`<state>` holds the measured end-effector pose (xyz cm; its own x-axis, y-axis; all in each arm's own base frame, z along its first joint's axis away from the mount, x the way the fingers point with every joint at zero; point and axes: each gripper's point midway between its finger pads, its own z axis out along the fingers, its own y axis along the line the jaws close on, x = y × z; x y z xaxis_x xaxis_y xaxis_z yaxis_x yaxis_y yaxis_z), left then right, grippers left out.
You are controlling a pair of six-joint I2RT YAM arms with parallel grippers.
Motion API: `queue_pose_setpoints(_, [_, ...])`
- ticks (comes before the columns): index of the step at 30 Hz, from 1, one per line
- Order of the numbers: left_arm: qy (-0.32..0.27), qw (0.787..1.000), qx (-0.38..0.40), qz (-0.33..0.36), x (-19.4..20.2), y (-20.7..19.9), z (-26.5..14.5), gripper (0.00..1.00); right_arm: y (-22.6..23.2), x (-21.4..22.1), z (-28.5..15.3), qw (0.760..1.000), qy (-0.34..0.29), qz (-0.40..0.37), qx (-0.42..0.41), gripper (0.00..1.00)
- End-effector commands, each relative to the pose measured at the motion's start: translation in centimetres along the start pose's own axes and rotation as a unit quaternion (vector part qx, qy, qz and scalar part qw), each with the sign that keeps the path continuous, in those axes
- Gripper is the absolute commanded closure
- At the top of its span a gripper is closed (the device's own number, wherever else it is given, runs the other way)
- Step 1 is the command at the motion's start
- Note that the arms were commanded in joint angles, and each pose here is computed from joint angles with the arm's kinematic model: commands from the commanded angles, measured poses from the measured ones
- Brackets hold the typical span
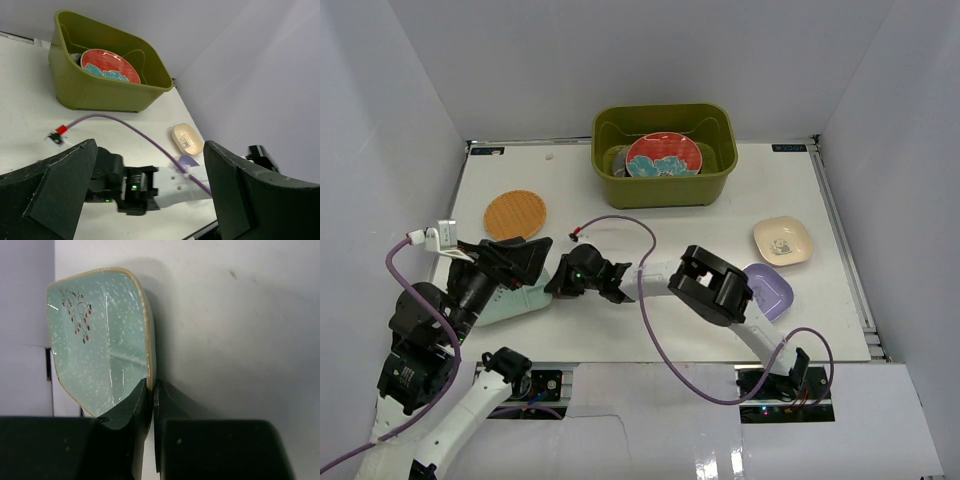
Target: Place the plates into the plastic bin on the countertop
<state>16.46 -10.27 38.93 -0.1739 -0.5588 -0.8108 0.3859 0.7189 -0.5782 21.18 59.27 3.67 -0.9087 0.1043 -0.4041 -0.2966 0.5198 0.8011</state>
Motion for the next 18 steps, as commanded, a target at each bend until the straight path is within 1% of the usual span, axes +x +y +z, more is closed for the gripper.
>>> queue_pose_setpoints(1, [0.013,1.0,-0.016,0.008,0.9,0.9,0.6,0.02,6.7,-4.7,-6.2,0.993,-0.079,-0.047,-0.074,0.92])
queue_pose_setpoints(3, [0.011,1.0,-0.023,0.013,0.7,1.1,0.8,0.02,7.3,-6.4,-8.7,0.99,-0.103,-0.065,-0.076,0.92])
queue_pose_setpoints(4, [0.009,0.999,-0.027,0.016,0.6,1.2,0.9,0.02,9.3,-8.0,-11.3,0.985,-0.125,-0.078,-0.095,0.92])
queue_pose_setpoints(5, [0.009,0.999,-0.03,0.021,0.5,1.3,1.0,0.02,7.6,-8.5,-12.4,0.985,-0.126,-0.078,-0.083,0.92])
queue_pose_setpoints(6, [0.007,0.999,-0.031,0.023,0.2,1.2,1.2,0.02,7.4,-9.1,-13.5,0.984,-0.131,-0.08,-0.086,0.92])
queue_pose_setpoints(7, [0.003,0.999,-0.039,0.026,0.1,1.5,1.2,0.02,8.8,-10.5,-15.9,0.98,-0.147,-0.082,-0.104,0.92])
queue_pose_setpoints(8, [0.0,0.999,-0.043,0.028,-0.1,1.6,1.3,0.02,6.9,-11.4,-17.1,0.981,-0.154,-0.08,-0.089,0.92])
queue_pose_setpoints(9, [-0.003,0.998,-0.047,0.032,-0.2,1.8,1.4,0.02,6.7,-12.3,-18.3,0.979,-0.166,-0.082,-0.089,0.92])
queue_pose_setpoints(10, [-0.005,0.998,-0.054,0.035,-0.1,2.1,1.4,0.02,7.9,-13.9,-20.8,0.973,-0.188,-0.086,-0.104,0.92])
queue_pose_setpoints(11, [-0.011,0.997,-0.062,0.036,-0.3,2.5,1.4,0.02,6.7,-15.3,-22.3,0.972,-0.196,-0.088,-0.099,0.92])
queue_pose_setpoints(12, [-0.015,0.997,-0.066,0.039,-0.3,2.7,1.5,0.02,7.7,-16.9,-24.7,0.965,-0.22,-0.093,-0.11,0.92])
queue_pose_setpoints(13, [-0.014,0.997,-0.072,0.04,0.0,3.1,1.7,0.02,7.0,-18.0,-25.7,0.965,-0.226,-0.094,-0.096,0.92])
queue_pose_setpoints(14, [-0.013,0.996,-0.075,0.041,0.2,3.4,1.9,0.02,5.8,-20.7,-27.4,0.958,-0.256,-0.103,-0.076,0.92])
queue_pose_setpoints(15, [-0.015,0.996,-0.076,0.041,0.2,3.4,2.1,0.02,6.8,-22.6,-29.3,0.95,-0.281,-0.112,-0.078,0.92])
queue_pose_setpoints(16, [-0.01,0.996,-0.08,0.043,0.6,3.7,2.4,0.02,6.5,-24.1,-30.3,0.946,-0.295,-0.116,-0.069,0.92])
queue_pose_setpoints(17, [-0.005,0.995,-0.083,0.045,1.0,4.0,2.7,0.02,5.1,-26.4,-31.8,0.941,-0.315,-0.113,-0.049,0.92])
queue_pose_setpoints(18, [-0.005,0.995,-0.084,0.045,1.0,4.0,3.0,0.02,6.1,-28.5,-33.1,0.933,-0.333,-0.129,-0.05,0.92])
